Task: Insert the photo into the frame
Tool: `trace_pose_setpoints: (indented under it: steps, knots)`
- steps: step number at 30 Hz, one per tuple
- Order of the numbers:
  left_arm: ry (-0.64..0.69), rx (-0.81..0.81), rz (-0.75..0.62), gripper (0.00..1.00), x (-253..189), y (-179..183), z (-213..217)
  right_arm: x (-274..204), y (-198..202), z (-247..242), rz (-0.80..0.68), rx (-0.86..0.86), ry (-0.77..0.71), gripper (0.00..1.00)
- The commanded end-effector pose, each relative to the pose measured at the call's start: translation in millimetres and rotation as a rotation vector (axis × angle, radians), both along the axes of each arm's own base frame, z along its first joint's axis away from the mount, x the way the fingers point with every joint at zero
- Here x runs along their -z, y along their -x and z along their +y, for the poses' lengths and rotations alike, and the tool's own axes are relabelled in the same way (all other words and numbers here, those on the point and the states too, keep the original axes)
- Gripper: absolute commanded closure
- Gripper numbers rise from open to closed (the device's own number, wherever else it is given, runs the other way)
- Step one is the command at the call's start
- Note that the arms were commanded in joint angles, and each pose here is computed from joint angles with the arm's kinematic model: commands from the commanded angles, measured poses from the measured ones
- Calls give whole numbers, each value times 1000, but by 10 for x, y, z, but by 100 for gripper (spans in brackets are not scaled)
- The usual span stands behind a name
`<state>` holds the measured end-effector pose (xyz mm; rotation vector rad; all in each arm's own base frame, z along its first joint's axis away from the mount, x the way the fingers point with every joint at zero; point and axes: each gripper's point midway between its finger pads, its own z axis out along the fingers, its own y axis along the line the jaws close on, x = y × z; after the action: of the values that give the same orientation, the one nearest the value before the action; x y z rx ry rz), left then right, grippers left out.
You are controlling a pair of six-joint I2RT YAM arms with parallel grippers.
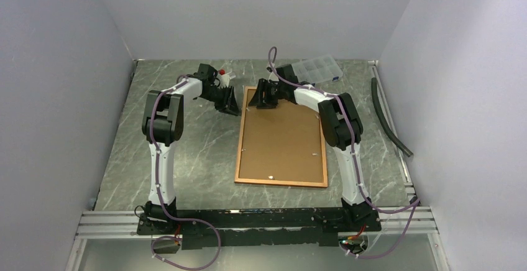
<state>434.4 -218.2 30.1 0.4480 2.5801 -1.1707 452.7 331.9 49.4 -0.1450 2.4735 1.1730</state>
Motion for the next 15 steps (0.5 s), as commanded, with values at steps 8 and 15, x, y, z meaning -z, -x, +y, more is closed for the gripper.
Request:
trace_pose_setpoints:
  steps: [8, 15]
  knots:
    - [55, 5, -7, 69, -109, 8, -73, -200, -331, 225, -107, -35, -53, 49]
    - [49, 5, -3, 70, -79, 39, -60, -96, -198, 441, -79, -91, -50, 50]
